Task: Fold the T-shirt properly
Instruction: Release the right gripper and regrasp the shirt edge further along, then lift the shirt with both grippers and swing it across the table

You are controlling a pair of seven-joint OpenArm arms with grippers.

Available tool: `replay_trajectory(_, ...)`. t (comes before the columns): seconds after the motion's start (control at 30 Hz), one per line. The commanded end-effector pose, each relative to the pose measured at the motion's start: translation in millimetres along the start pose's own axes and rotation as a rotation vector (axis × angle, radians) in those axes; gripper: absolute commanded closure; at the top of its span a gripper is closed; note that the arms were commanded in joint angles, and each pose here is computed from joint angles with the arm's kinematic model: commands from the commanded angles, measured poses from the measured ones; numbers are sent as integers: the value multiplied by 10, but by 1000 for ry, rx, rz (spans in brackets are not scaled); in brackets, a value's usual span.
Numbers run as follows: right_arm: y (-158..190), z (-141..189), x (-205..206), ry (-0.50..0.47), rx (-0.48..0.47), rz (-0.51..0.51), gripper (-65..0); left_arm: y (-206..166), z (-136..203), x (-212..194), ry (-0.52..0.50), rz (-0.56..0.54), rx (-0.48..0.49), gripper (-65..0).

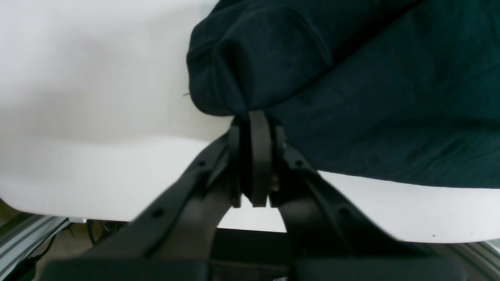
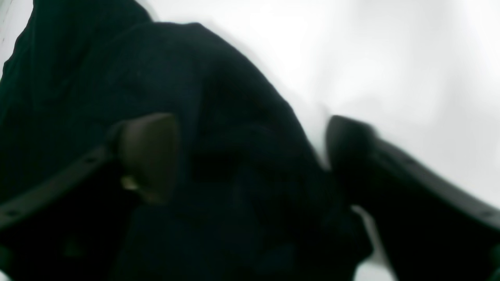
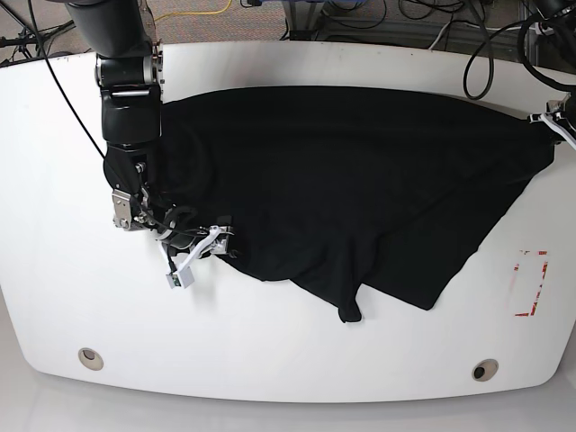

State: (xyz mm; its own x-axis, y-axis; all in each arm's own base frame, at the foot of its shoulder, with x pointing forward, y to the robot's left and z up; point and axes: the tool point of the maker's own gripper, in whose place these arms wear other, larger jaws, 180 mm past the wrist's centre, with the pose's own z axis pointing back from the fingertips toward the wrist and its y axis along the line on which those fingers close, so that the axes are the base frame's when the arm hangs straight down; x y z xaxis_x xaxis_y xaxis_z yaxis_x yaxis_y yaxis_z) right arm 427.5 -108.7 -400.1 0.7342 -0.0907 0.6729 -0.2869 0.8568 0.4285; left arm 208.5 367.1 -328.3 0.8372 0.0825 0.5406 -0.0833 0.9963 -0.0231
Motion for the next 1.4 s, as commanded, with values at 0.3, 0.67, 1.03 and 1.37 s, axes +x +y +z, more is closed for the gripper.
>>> replay_trajectory(0.3,135,-105,163,2,-18,88,-254,51,81,145,-37,-28,17,0)
replay_trajectory(0.67,224,-139,184,-7,-3,90,0,47,75,147,-37,-29,16,0)
replay_trajectory(1.03,208,272,469,-56,-51,230,0,-109,150,429,-116,-84,4,0)
replay_trajectory(1.37,-38,993,787,-156,-179,259,0,-584,308,943,-255,-236,-40,0)
